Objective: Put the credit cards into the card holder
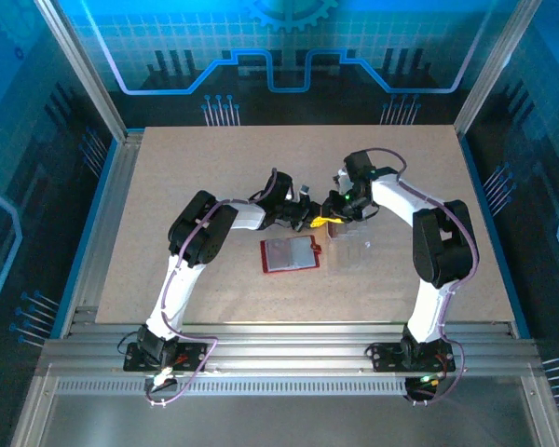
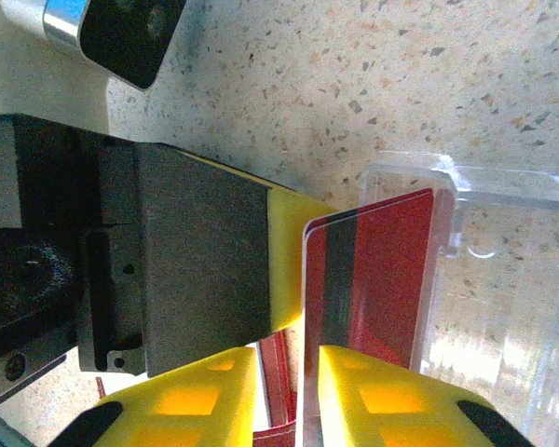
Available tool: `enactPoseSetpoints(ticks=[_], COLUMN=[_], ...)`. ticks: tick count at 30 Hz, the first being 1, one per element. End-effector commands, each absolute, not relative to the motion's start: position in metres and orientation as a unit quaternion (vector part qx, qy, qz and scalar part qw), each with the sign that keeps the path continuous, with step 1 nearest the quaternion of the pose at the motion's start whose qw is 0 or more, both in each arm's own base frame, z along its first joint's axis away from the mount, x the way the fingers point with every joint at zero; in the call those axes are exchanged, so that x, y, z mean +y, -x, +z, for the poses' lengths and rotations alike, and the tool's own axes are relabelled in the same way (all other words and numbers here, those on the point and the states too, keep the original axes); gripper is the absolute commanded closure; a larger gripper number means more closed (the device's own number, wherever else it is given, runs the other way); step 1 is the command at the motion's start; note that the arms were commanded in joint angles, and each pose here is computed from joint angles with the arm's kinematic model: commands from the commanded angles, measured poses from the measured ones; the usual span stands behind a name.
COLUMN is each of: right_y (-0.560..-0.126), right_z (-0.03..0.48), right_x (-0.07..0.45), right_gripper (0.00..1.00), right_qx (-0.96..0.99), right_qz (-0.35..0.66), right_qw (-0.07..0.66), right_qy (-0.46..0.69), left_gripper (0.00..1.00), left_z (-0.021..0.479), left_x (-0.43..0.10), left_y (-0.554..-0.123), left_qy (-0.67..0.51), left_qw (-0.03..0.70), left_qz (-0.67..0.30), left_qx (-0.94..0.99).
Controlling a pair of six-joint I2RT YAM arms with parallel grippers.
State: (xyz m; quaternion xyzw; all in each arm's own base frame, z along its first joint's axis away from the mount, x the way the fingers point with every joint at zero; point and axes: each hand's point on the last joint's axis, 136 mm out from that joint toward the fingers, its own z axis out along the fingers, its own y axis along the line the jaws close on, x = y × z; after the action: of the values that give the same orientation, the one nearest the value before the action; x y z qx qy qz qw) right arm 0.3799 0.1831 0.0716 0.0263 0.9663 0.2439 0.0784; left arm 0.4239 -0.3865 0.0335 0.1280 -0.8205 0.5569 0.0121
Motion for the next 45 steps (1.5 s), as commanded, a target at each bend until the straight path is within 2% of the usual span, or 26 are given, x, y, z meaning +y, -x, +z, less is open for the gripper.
enactPoseSetpoints(ticks=[1,5,17,38,45], right_y=[-0.388,-0.386,-0.373,-0.338,-0.340], right_z=[0.077,0.068,0.055,0.059,0.064], right_x=[0.182,0.182,0.187,0.177,0.173], right_gripper=[0.71,0.65,0.65,0.65,0.61], right_qx=[0.972,0.976,0.982,0.974,0.968], right_qz=[0.217,0.201,0.174,0.223,0.246], right_qw=[0.093,0.083,0.065,0.047,0.055], right_qy=[-0.014,-0.012,0.001,0.003,-0.005], left_gripper=[0.86,0.85,0.85,0.85,0.85], left_z=[0.018,0.018,0.018,0.016,0.017], left_x=[-0.391,-0.391,-0.391,-0.389,-0.389], left_y=[-0.406,-0.406,-0.407,-0.406,-0.406], left_qy=[-0.131,-0.131,-0.133,-0.137,-0.137], left_qw=[0.038,0.037,0.037,0.038,0.037], left_qz=[0.531,0.531,0.532,0.530,0.531], left_qx=[-0.837,-0.836,-0.835,-0.836,-0.835])
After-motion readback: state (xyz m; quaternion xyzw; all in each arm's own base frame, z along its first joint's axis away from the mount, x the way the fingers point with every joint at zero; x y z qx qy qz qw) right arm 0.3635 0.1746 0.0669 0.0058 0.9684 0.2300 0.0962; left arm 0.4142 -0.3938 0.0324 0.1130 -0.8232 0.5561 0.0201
